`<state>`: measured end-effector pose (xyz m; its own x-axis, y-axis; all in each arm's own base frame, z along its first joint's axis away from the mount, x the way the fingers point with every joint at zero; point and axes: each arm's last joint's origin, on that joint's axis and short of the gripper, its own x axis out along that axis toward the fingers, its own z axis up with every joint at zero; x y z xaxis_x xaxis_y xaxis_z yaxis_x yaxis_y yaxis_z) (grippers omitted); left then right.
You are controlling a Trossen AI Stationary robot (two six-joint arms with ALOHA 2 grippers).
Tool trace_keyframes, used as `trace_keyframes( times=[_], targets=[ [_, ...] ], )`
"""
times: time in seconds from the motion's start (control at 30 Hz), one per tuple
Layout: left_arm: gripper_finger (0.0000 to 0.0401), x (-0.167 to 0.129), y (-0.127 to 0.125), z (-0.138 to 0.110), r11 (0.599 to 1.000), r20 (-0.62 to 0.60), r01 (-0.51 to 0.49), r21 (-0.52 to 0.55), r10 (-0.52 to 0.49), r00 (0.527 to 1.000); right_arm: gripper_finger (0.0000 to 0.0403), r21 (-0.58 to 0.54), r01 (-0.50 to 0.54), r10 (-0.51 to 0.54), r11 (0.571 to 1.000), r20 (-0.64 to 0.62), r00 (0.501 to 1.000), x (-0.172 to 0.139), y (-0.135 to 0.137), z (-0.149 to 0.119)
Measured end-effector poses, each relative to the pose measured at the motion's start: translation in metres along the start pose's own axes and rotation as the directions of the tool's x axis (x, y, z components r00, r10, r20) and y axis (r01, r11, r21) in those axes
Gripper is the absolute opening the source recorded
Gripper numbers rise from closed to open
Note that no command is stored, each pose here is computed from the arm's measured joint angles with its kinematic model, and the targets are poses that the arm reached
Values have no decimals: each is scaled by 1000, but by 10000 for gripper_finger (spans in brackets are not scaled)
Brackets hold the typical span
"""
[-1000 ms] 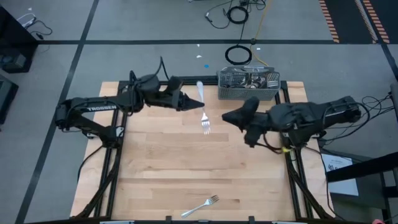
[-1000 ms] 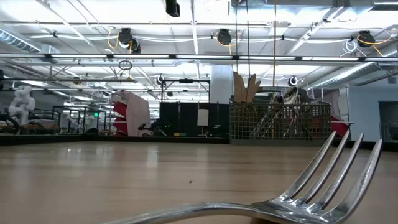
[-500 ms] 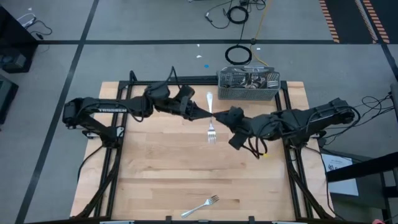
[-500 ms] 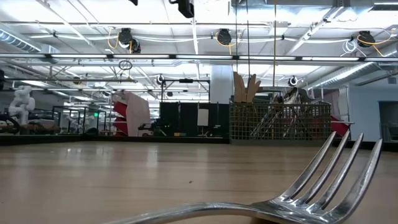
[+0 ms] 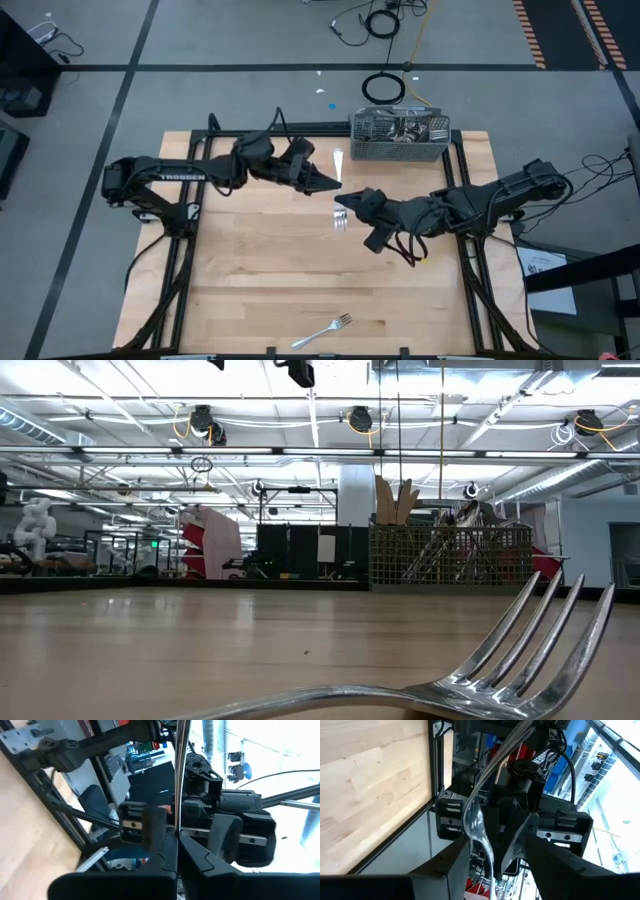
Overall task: Sort silverware
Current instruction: Put the silver fork into the silverware basket
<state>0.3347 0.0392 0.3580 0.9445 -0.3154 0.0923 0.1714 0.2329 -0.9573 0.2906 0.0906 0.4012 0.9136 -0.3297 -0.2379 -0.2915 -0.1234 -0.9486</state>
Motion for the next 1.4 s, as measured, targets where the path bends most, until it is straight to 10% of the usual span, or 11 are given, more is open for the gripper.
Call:
trace_keyframes(
  times=[0.47, 0.93, 1.2, 1.4],
  targets=[
    [6, 5, -5, -10, 1000, -26, 30, -1, -30, 999, 140, -41, -6, 7, 999, 14, 1000, 11, 5, 11],
    [20, 6, -4, -14, 996, -42, 14, 84, -11, 999, 7, 68, 53, -55, 996, 25, 998, 7, -2, 16],
    [114, -2, 2, 3, 978, -14, -8, 211, 11, 1000, 3, 252, 87, -83, 964, -26, 996, -1, -8, 9],
    [151, -20, 10, 30, 958, -70, -1, 288, 22, 997, 1, 495, 140, -106, 857, -96, 990, -28, -19, -19]
  ],
)
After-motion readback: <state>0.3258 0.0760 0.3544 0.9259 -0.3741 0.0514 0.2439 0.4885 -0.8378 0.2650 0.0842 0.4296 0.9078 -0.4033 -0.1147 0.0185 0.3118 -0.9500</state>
